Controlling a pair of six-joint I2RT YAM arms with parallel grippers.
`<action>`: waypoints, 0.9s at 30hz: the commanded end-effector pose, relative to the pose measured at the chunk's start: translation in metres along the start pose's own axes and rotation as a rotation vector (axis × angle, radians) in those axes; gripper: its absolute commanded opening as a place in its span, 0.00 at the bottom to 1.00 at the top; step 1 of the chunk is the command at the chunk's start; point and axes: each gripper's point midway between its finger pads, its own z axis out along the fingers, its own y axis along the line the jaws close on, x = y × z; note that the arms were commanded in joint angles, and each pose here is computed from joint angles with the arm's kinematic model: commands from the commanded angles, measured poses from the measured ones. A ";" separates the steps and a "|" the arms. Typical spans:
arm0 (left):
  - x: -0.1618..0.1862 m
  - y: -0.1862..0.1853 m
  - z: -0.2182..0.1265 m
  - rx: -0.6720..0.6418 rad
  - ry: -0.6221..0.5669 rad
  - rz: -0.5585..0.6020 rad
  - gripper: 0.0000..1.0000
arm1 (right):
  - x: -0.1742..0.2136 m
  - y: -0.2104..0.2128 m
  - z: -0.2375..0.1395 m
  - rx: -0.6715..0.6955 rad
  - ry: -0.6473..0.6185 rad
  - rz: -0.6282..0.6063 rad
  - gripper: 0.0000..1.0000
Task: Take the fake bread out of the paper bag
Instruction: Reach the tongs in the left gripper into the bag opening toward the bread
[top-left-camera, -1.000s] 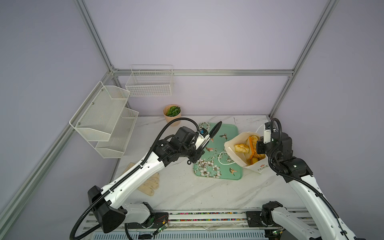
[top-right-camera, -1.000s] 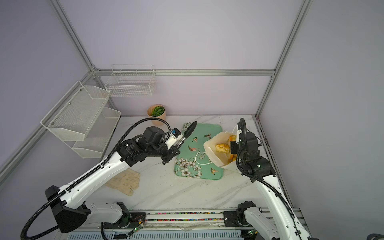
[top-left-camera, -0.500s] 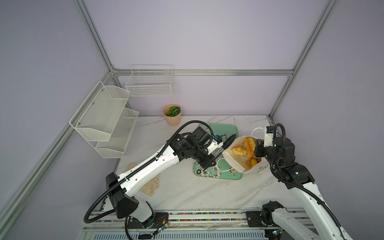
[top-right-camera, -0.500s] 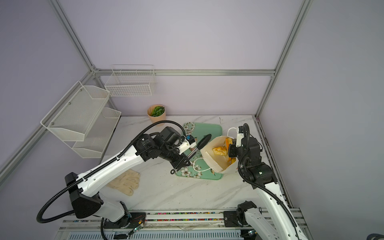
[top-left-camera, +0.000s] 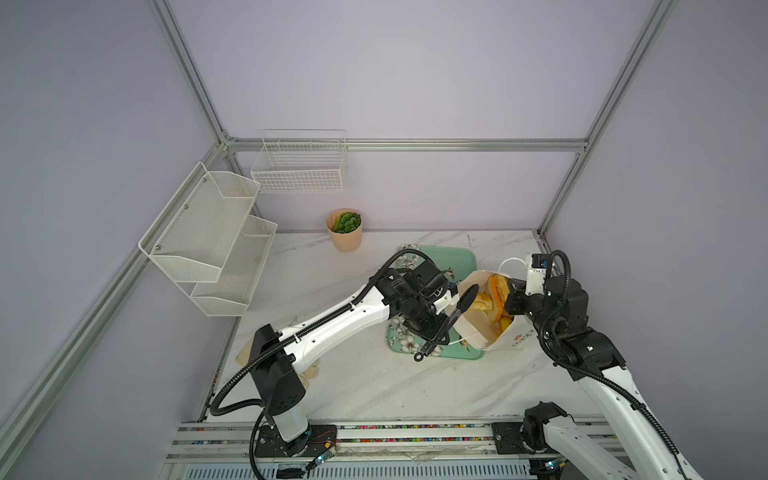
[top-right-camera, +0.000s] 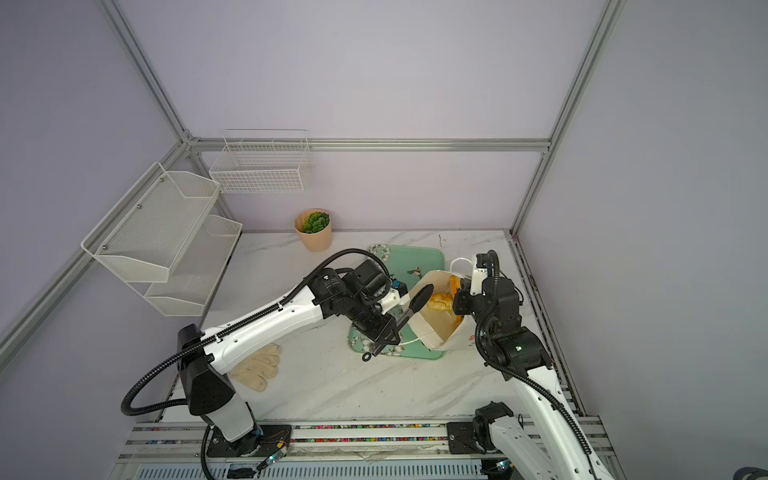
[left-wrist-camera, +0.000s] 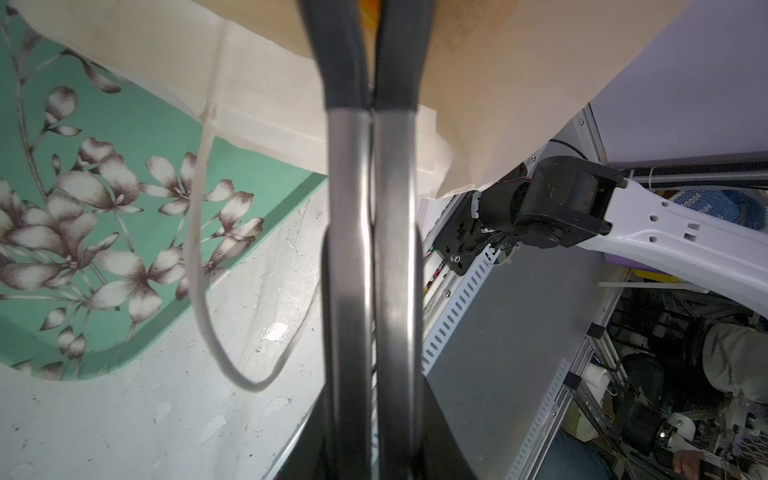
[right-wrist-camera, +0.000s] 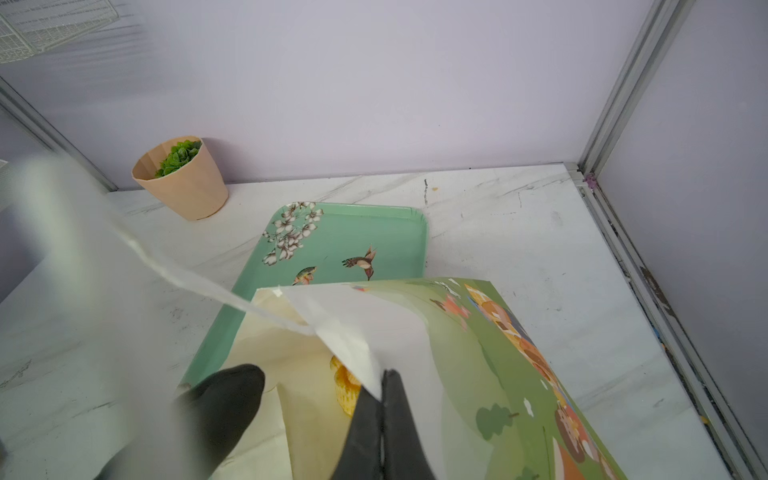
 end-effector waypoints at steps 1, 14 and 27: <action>-0.031 -0.035 -0.034 0.076 -0.122 0.017 0.16 | 0.003 0.002 0.002 -0.018 -0.007 0.023 0.00; -0.042 -0.042 -0.029 0.100 -0.167 -0.030 0.32 | 0.005 0.007 0.003 -0.051 -0.021 0.002 0.00; -0.056 -0.053 -0.036 0.172 -0.261 -0.059 0.41 | 0.003 0.014 -0.003 -0.099 -0.044 -0.009 0.00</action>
